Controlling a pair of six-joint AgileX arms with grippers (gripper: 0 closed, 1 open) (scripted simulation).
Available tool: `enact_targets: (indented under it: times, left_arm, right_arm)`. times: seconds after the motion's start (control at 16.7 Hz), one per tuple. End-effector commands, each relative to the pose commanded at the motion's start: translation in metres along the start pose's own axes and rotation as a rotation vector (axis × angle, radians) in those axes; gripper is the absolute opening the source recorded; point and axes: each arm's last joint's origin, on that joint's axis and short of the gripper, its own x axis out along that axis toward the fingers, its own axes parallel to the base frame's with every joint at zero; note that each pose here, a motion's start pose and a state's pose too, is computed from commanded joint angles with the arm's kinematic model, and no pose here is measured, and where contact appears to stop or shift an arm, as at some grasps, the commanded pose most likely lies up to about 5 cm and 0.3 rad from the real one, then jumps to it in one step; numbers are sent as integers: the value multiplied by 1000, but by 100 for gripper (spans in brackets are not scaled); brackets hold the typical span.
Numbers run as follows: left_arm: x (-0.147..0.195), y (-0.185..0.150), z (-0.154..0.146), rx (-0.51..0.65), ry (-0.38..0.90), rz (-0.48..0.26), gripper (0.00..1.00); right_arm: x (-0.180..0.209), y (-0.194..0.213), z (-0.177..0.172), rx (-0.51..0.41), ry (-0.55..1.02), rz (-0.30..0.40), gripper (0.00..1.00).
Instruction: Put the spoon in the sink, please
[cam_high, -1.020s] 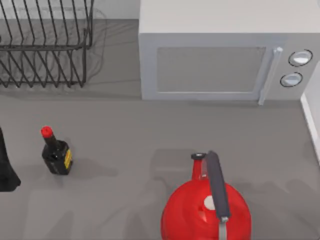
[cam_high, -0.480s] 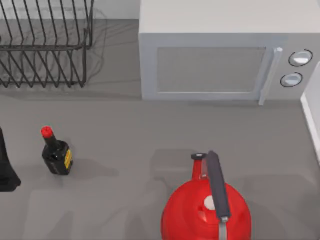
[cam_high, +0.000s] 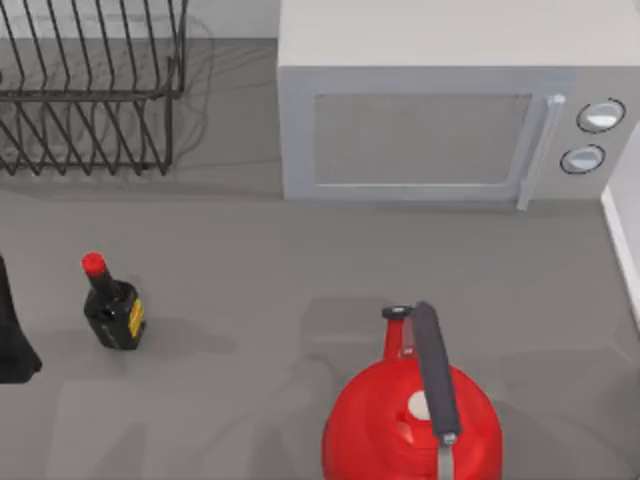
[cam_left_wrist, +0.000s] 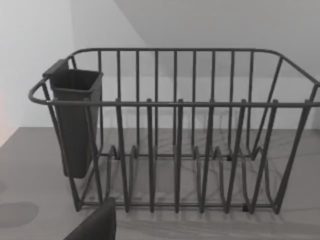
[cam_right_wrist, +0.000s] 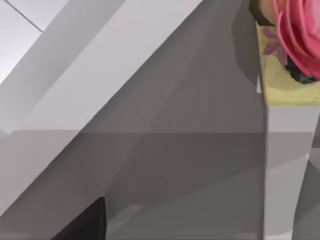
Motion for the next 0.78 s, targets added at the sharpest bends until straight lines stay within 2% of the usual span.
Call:
enact_targets:
  times: [0.06, 0.78]
  left_arm:
    - [0, 0, 0, 0, 0, 0, 100]
    - [0, 0, 0, 0, 0, 0, 100]
  right_arm:
    - [0, 0, 0, 0, 0, 0, 100]
    - [0, 0, 0, 0, 0, 0, 10]
